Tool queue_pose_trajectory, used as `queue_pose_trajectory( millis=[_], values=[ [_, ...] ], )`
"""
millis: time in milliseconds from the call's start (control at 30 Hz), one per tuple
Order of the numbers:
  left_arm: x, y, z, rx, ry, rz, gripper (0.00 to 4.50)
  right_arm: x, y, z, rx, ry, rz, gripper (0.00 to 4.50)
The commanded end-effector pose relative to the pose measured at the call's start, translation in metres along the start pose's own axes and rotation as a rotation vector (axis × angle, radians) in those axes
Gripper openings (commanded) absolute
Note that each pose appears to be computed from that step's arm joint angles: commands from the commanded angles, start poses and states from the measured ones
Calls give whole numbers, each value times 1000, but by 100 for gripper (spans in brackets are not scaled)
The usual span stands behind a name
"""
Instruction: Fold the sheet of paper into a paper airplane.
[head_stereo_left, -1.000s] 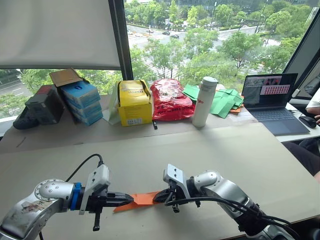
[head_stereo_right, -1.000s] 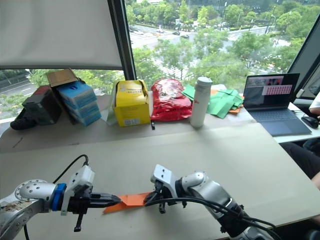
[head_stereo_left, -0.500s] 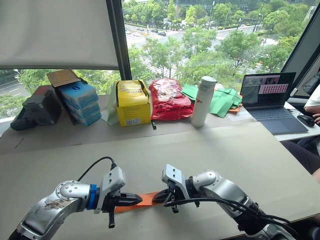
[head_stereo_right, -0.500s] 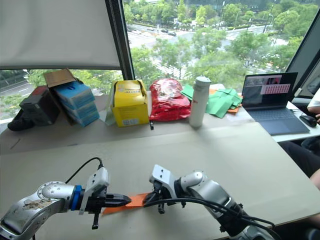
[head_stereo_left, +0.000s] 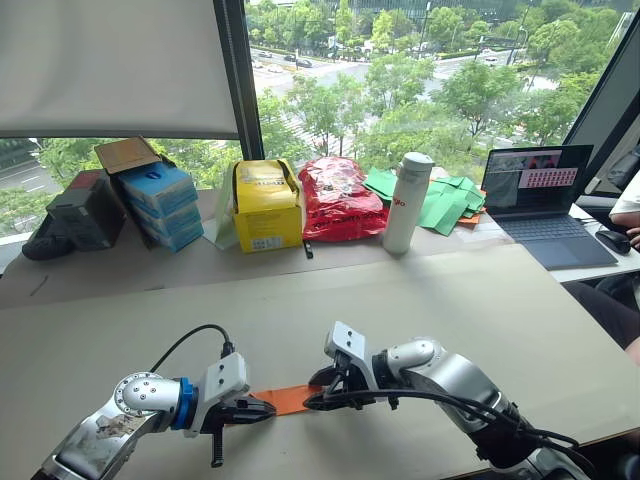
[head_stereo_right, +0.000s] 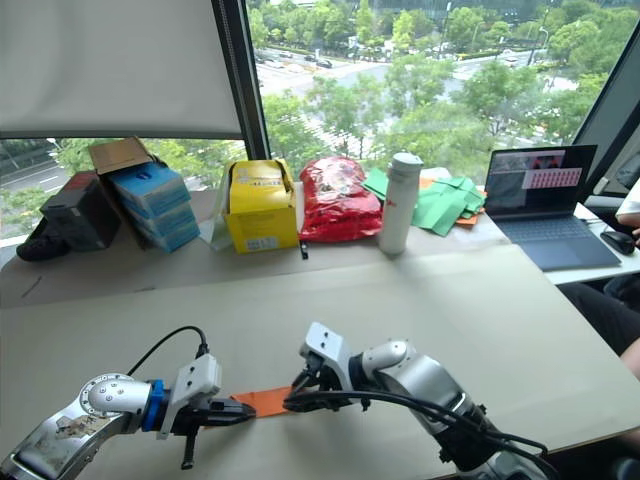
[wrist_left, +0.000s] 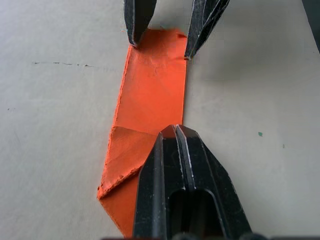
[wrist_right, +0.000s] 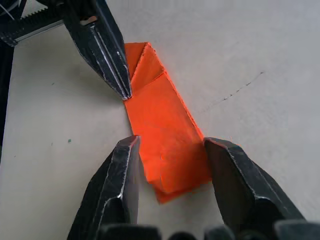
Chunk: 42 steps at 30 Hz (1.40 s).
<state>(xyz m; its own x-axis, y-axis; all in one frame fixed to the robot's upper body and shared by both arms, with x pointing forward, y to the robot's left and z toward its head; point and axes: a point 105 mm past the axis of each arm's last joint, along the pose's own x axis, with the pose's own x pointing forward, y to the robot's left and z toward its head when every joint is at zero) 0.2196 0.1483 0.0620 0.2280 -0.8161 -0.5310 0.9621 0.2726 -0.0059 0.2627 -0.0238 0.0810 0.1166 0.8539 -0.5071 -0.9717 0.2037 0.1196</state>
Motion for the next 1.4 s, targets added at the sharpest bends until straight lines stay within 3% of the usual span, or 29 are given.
queue_pose_trajectory(
  millis=[33,133,233,267,667,1067,1400],
  values=[
    [-2,4,-14,-45,35,27,0,-11,-1,39,-60,-99,-16,214],
    [-2,5,-17,-55,32,37,0,-6,1,51,-130,-107,-23,130],
    [-2,6,-17,-60,28,43,0,2,10,52,-213,-83,7,14],
    [-2,7,-15,-61,23,46,0,6,11,50,-236,-68,8,3],
    [-2,11,-9,-62,30,62,0,29,3,16,-323,67,44,3],
    [-4,13,-11,-58,51,80,0,30,14,42,-390,-68,93,3],
    [-4,13,-12,-55,58,80,0,38,12,23,-402,24,129,3]
  ],
)
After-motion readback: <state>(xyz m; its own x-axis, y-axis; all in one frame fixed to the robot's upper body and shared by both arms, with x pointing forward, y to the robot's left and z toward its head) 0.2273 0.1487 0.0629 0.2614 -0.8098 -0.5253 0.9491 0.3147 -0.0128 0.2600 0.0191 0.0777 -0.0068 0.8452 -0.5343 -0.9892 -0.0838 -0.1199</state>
